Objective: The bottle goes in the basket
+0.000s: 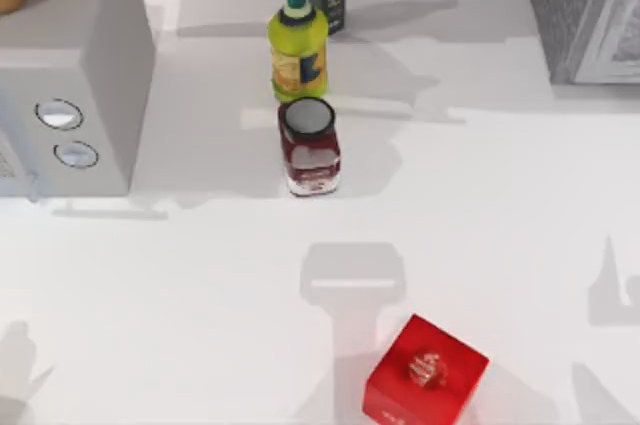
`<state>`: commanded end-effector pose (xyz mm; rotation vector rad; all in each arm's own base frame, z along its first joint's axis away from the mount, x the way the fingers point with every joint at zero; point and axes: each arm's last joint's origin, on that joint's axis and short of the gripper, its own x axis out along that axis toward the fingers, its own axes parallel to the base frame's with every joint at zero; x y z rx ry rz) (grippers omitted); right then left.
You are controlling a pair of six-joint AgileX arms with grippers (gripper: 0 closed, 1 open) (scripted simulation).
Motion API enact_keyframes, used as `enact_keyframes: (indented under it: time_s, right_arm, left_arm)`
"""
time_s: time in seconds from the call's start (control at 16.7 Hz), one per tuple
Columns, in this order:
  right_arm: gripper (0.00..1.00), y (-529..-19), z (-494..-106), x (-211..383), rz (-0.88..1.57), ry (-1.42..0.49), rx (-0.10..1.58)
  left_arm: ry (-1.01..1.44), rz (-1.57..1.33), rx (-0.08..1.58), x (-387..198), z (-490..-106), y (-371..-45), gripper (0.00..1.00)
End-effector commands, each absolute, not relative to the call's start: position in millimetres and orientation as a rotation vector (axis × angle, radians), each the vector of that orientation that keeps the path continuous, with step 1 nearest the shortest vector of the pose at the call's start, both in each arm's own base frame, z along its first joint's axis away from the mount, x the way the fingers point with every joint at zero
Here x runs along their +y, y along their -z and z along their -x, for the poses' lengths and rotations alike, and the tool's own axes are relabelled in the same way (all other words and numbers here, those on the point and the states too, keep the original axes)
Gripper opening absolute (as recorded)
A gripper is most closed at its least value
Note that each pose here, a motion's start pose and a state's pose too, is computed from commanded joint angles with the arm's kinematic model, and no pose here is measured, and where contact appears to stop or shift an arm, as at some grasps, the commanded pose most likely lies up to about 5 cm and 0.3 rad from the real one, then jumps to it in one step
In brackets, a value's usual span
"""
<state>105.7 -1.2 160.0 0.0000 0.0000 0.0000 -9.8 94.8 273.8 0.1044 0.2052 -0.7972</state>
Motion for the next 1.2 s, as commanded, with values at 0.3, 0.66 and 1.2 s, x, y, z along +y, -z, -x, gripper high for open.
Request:
enact_keyframes:
  time_s: [0.3,0.66,1.2]
  right_arm:
    - [1.00,-160.0,-105.7,-1.2,0.000,0.000,0.000]
    - [1.00,-160.0,-105.7,-1.2,0.000,0.000,0.000]
    - [1.00,-160.0,-105.7,-1.2,0.000,0.000,0.000]
  left_arm:
    - [0.720,-0.128,0.246,78.4,16.1,-302.4,0.00]
    - [0.532,-0.102,0.265,26.2,6.8,-391.1,0.00]
    - [0.189,-0.029,0.256,-38.7,-167.9,-502.3,0.00]
